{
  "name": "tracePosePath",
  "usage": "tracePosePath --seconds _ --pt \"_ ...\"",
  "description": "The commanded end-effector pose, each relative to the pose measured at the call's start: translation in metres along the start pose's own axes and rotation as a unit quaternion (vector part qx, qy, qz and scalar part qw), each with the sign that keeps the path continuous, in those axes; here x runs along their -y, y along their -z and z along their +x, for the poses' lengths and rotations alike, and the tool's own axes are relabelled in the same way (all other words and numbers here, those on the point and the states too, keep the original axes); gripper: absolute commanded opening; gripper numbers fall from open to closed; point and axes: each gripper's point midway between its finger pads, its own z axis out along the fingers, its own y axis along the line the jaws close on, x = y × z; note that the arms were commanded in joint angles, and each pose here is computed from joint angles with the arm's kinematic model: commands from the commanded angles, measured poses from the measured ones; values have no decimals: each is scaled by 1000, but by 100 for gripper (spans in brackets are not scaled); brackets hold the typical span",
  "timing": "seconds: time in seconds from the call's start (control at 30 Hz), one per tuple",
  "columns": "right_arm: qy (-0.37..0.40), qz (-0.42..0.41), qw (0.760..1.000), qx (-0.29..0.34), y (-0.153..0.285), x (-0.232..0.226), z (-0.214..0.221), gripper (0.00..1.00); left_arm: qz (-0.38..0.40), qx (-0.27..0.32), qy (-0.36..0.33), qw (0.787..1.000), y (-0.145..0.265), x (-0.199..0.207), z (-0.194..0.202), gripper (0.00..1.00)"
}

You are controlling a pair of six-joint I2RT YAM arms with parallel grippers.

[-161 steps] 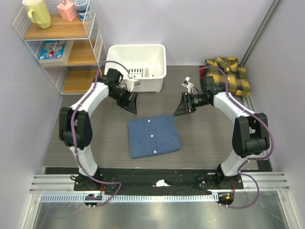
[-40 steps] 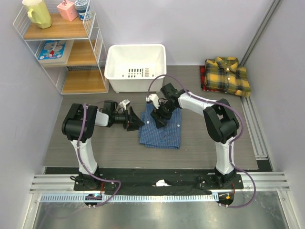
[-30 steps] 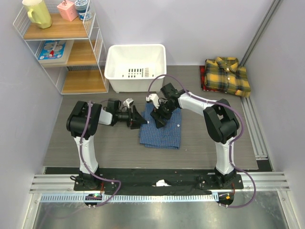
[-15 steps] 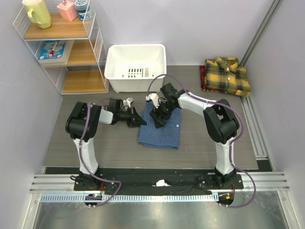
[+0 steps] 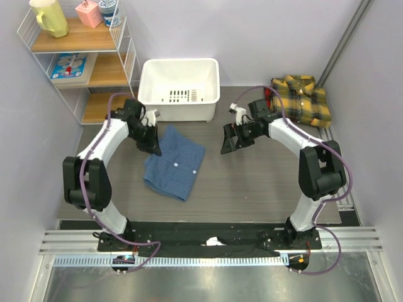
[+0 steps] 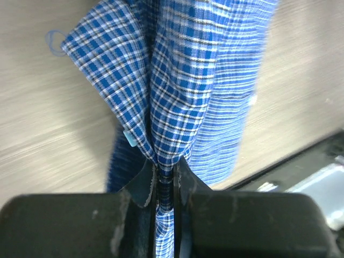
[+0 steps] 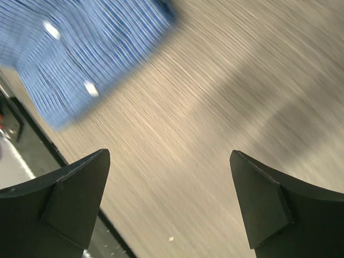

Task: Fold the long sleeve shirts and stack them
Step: Fold the shirt

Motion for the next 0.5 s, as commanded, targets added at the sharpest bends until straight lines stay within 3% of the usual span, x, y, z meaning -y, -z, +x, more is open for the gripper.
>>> tracePosePath --seconds 0.0,0.03,0.17,0.3,0.37,0.47 --pt "-56 -26 998 26 28 -6 2 100 -136 55 -119 982 101 5 -33 0" --pt "-70 -27 997 29 33 -7 4 100 -193 57 -131 971 115 -3 -39 0" --pt "-102 -37 994 32 40 -4 11 100 -257 41 -205 943 125 27 -50 0" --pt "-146 -46 988 35 49 4 16 100 -253 10 -280 926 58 67 -30 0" --pt "-175 -42 983 41 55 13 21 100 -247 -33 -297 922 13 79 -13 0" --pt "-213 -37 975 47 66 23 31 100 -213 -85 -271 935 -59 101 11 0"
